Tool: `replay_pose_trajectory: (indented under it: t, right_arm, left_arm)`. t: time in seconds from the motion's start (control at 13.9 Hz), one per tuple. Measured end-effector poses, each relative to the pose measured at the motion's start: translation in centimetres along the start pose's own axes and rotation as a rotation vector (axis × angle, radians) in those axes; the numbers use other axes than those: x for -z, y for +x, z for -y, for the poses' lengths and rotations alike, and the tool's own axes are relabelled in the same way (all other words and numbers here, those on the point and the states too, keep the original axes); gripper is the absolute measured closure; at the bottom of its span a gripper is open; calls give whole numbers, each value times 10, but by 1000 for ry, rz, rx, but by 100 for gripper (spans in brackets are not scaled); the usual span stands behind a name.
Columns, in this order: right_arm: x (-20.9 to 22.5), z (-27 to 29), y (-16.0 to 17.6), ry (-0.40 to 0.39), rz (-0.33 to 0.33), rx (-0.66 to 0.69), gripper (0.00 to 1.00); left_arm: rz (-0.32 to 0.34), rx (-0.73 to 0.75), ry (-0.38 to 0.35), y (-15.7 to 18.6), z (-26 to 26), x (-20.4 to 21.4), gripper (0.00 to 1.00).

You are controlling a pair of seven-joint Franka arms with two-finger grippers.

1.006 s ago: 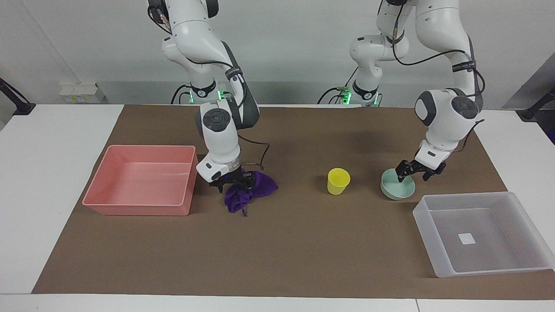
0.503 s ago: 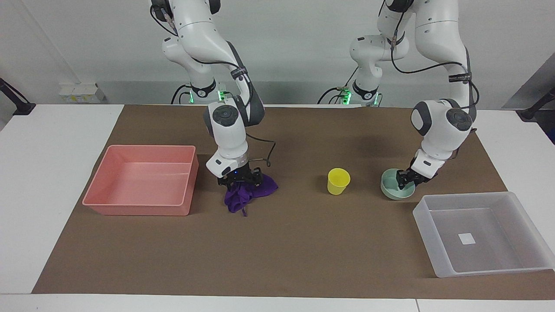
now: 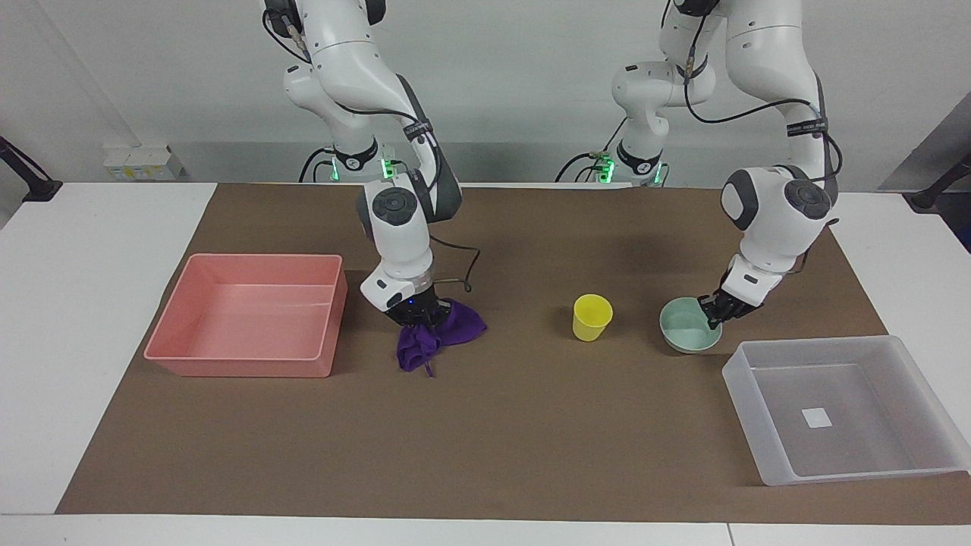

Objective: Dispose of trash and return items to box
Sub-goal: 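Grasp the green bowl with the left gripper while the right gripper grasps the cloth, then carry the bowl into the clear box while the right gripper carries the cloth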

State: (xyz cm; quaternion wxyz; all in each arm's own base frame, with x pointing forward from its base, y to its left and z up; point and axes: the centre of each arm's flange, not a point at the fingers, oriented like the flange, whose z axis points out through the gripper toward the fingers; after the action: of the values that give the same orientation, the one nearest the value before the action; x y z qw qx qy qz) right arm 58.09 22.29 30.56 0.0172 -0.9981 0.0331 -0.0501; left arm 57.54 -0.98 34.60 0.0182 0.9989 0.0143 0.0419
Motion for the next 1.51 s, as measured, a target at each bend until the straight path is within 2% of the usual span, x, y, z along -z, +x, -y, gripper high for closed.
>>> replay_pose_trajectory:
  t: [0.07, 0.22, 0.36, 0.5, 0.79, 0.93, 1.08, 1.29, 1.51]
  right_arm:
    - [6, 0, 1, 0, 1, -17, 93]
    - [33, 0, 5, 0, 4, -47, 93]
    - [79, 2, 10, 23, -32, -116, 93]
    - [129, 0, 8, 23, -24, -151, 93]
    - [238, -40, 6, 15, -12, -216, 93]
    - [279, -80, 4, 10, -23, -267, 93]
    - [302, -125, 4, -16, -34, -256, 93]
    - [309, -192, 10, -53, -38, -221, 93]
    - [295, -265, 14, -73, -28, -195, 93]
  left_arm:
    - [1, -1, 0, 3, -1, 12, 96]
    - [4, -2, -2, 13, -2, 46, 96]
    - [-4, -2, -3, 26, -2, 79, 96]
    - [-29, 2, -4, 39, 0, 101, 96]
    - [-72, 64, 1, 69, 40, 114, 96]
    - [-78, 106, 4, 92, 70, 112, 96]
    - [-86, 134, 4, 119, 93, 104, 96]
    - [-98, 167, -17, 159, 123, 72, 96]
    - [-106, 190, -49, 183, 143, 36, 96]
